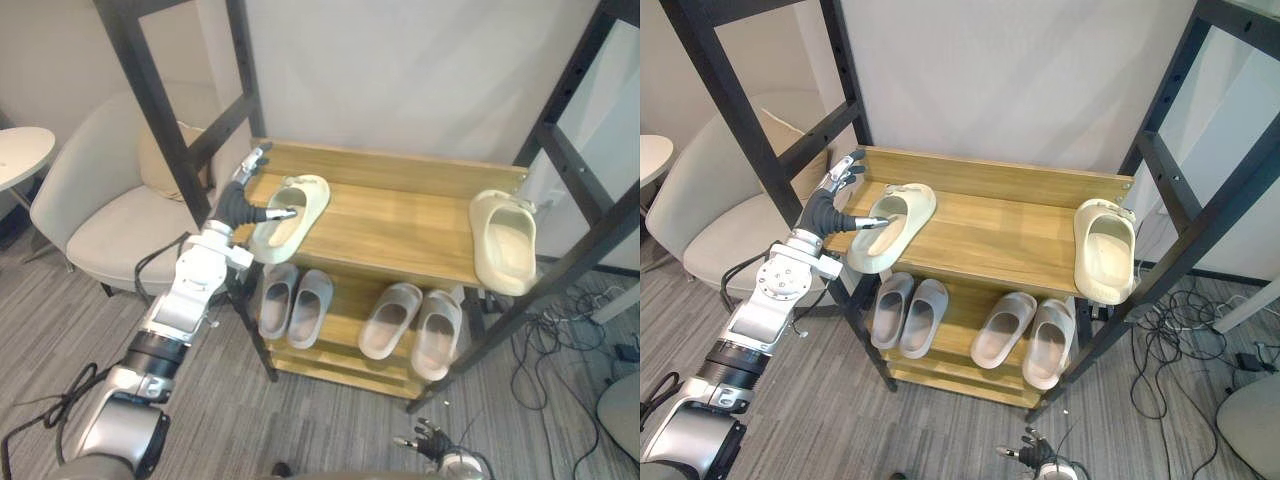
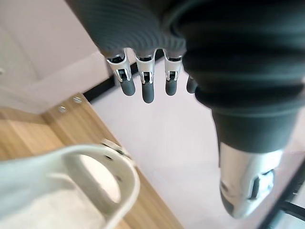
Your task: Organize the slippers on the shoe rack
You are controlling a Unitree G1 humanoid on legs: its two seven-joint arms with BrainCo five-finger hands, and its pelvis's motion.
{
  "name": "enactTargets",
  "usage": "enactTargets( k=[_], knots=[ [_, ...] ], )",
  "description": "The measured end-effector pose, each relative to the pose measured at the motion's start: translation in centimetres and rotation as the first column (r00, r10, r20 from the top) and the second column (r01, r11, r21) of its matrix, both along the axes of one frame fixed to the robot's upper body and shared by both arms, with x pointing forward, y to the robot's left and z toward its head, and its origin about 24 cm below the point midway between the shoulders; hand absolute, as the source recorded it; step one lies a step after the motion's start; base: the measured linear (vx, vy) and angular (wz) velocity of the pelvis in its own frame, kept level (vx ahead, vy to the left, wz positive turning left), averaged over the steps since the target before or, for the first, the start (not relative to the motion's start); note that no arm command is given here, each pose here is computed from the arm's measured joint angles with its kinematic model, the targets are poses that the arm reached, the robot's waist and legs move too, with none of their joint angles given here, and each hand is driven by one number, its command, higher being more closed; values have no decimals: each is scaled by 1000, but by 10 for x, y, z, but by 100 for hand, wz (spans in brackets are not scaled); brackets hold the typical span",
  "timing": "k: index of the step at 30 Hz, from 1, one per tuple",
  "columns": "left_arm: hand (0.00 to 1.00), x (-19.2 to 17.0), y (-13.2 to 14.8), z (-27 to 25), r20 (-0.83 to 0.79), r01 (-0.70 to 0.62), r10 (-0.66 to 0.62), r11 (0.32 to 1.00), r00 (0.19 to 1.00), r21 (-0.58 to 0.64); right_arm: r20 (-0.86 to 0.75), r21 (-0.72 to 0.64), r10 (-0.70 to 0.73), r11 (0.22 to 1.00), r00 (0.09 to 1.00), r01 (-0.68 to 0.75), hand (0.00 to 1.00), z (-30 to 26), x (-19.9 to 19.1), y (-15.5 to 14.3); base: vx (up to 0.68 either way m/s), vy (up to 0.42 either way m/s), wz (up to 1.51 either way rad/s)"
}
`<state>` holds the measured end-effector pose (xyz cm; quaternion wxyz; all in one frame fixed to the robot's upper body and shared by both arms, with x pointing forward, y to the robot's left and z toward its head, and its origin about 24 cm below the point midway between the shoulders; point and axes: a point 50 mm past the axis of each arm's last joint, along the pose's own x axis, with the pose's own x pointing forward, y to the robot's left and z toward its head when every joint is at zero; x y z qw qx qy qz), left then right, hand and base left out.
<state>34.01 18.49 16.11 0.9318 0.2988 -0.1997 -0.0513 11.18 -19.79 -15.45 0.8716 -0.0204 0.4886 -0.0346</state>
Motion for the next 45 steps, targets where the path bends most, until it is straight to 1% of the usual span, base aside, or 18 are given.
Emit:
enactTargets(
  k=[7, 11, 19, 23, 28, 37, 41, 42, 45],
  knots=[
    [0, 12, 15, 8, -22, -55, 57, 996, 998, 63, 2, 1, -11, 1000, 1000, 11, 0, 0, 0, -1, 0, 0, 0],
    [0, 16, 21, 4, -46, -82, 85, 994, 995, 77, 3, 1, -14, 1000, 1000, 14, 0, 0, 0, -2, 3, -2, -5],
    [0, 26, 32, 13, -50, -144, 151, 982, 987, 121, 24, 2, -19, 1000, 1000, 19, 0, 3, 1, -3, -8, -3, -6],
    [0, 30, 41, 6, -93, -186, 201, 971, 975, 148, 25, 3, -20, 1000, 999, 20, 0, 3, 1, -3, -4, 1, -13],
    [0, 38, 45, 19, -83, -223, 239, 961, 967, 164, 35, 2, -21, 1000, 999, 21, 0, 4, 3, -4, -10, -2, -7],
    [0, 43, 54, 10, -126, -262, 293, 941, 948, 216, 58, 0, -25, 1000, 998, 25, 0, 7, 6, -6, -22, -2, -10],
    [0, 43, 62, 3, -157, -283, 322, 931, 933, 230, 61, 10, -51, 999, 997, 51, 0, 7, 6, -7, -44, 6, -15],
    [100, 43, 62, 1, -163, -284, 325, 930, 932, 233, 62, 14, -63, 998, 996, 62, 0, 7, 5, -8, -32, 7, -7],
    [100, 43, 62, 3, -158, -285, 325, 930, 932, 231, 63, 19, -82, 997, 995, 81, 0, 7, 4, -9, -21, 3, -2]
  ],
)
